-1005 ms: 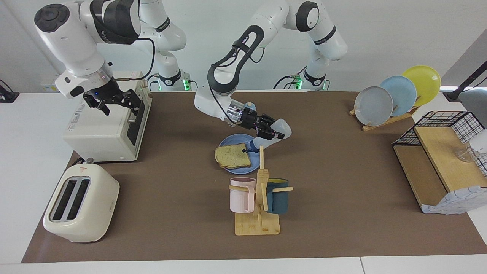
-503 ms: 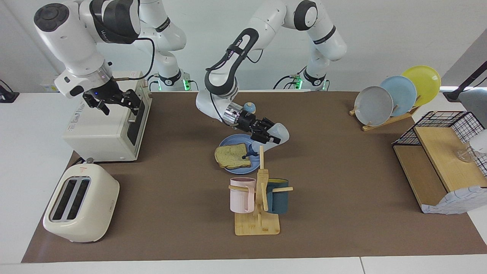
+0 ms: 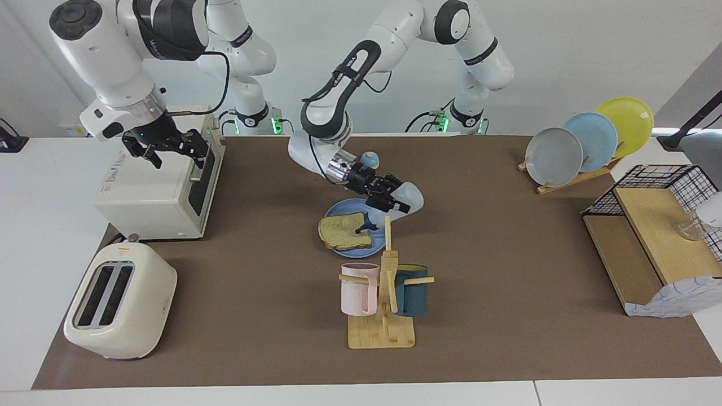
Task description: Put bread on plate and add seasoning
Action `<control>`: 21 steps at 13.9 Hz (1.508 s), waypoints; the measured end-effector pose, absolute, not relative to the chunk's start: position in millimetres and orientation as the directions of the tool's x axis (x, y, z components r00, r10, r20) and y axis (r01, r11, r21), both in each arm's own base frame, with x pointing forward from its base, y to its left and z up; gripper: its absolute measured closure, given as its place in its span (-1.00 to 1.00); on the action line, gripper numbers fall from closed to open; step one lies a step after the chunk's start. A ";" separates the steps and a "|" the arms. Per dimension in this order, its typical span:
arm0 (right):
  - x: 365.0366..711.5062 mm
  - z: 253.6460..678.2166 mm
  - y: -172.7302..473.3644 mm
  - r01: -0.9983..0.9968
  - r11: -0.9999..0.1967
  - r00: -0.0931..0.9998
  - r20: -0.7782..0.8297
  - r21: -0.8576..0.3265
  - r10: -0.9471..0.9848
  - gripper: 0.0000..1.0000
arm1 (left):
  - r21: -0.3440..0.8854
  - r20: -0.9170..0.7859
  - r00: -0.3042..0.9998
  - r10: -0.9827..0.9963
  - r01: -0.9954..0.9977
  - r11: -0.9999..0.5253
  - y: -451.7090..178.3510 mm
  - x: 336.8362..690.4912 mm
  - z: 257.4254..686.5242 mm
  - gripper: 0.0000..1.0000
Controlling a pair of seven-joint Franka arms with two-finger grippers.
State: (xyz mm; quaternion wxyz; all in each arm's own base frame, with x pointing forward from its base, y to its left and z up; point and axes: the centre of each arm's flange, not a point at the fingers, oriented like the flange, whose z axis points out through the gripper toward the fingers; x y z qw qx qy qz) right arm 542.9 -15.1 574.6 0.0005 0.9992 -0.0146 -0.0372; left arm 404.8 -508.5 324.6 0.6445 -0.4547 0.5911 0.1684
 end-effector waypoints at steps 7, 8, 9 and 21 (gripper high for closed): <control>542.9 574.6 -15.1 -0.029 -1.000 0.997 -0.074 0.002 -0.029 -1.00 | -0.381 -0.916 0.256 -0.309 -0.793 0.474 -465.9 454.9 318.8 0.00; 542.9 574.6 -15.1 -0.029 -1.000 0.997 -0.074 0.002 -0.029 -1.00 | -0.375 -0.918 0.252 -0.307 -0.804 0.460 -451.8 469.0 314.3 0.00; 542.9 574.6 -15.1 -0.029 -1.000 0.997 -0.074 0.002 -0.029 -1.00 | -0.371 -0.919 0.250 -0.305 -0.811 0.452 -443.8 475.9 311.4 0.00; 542.9 574.6 -15.1 -0.029 -1.000 0.997 -0.074 0.002 -0.029 -1.00 | -0.400 -0.865 0.220 -0.451 -0.845 0.355 -485.0 404.8 366.8 0.00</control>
